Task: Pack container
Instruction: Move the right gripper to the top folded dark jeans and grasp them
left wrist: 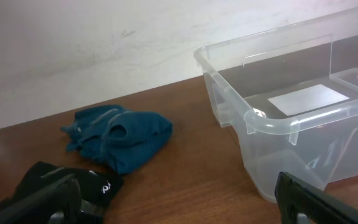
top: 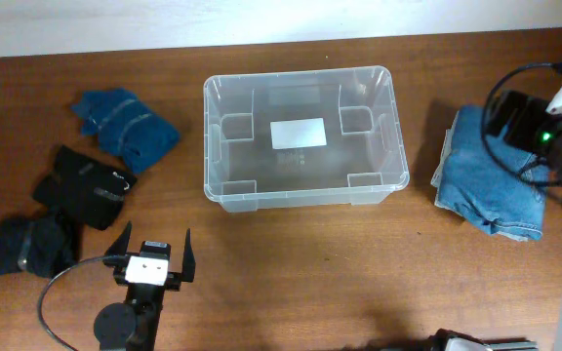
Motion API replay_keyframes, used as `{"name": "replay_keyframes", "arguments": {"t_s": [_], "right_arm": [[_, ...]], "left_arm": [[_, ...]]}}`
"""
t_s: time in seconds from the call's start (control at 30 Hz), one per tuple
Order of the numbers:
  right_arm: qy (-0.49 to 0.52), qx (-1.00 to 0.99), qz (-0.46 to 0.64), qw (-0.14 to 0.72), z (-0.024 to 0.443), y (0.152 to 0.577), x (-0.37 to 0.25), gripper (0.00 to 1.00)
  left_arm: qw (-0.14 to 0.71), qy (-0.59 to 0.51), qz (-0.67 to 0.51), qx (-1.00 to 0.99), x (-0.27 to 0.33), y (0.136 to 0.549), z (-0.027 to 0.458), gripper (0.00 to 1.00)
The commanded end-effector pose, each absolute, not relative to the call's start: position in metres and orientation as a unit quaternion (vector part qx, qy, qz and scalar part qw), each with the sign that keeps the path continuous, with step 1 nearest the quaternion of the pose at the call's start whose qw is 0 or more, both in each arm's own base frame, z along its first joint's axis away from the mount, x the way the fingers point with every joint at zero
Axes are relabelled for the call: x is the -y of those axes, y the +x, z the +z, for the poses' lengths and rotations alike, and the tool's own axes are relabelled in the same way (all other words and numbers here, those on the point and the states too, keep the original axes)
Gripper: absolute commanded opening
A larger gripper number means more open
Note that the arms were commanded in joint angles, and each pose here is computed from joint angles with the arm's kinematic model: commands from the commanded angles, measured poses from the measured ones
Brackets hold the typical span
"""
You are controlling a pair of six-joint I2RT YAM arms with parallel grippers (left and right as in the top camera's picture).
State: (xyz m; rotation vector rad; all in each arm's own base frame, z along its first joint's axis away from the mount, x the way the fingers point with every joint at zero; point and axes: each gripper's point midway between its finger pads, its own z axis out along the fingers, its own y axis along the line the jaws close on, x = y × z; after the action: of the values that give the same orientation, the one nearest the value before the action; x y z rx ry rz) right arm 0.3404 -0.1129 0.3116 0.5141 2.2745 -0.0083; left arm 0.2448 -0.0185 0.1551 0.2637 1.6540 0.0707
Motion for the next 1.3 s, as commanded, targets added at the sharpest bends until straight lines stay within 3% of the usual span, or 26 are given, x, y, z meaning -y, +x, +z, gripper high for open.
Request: {"name": "replay_keyframes", "arguments": {"t_s": [0.0, 0.27, 0.63, 1.27], "right_arm": [[0.214, -0.907, 0.009, 0.362, 0.287, 0.348, 0.144, 0.99], [0.279, -0.912, 0.100, 0.285, 0.196, 0.351, 0.221, 0.98], [0.228, -0.924, 0.193, 0.237, 0.108, 0.344, 0.244, 0.99], [0.245, -0.931, 0.191, 0.194, 0.050, 0.334, 0.262, 1.00]], "left_arm": [[0.666, 0.126, 0.027, -0.735, 0.021, 0.244, 0.154, 0.99], [0.666, 0.126, 0.027, -0.735, 0.021, 0.244, 0.154, 0.99], [0.666, 0.126, 0.027, -0.735, 0.021, 0.244, 0.154, 0.99], [0.666, 0.126, 0.027, -0.734, 0.021, 0.244, 0.154, 0.99]]}}
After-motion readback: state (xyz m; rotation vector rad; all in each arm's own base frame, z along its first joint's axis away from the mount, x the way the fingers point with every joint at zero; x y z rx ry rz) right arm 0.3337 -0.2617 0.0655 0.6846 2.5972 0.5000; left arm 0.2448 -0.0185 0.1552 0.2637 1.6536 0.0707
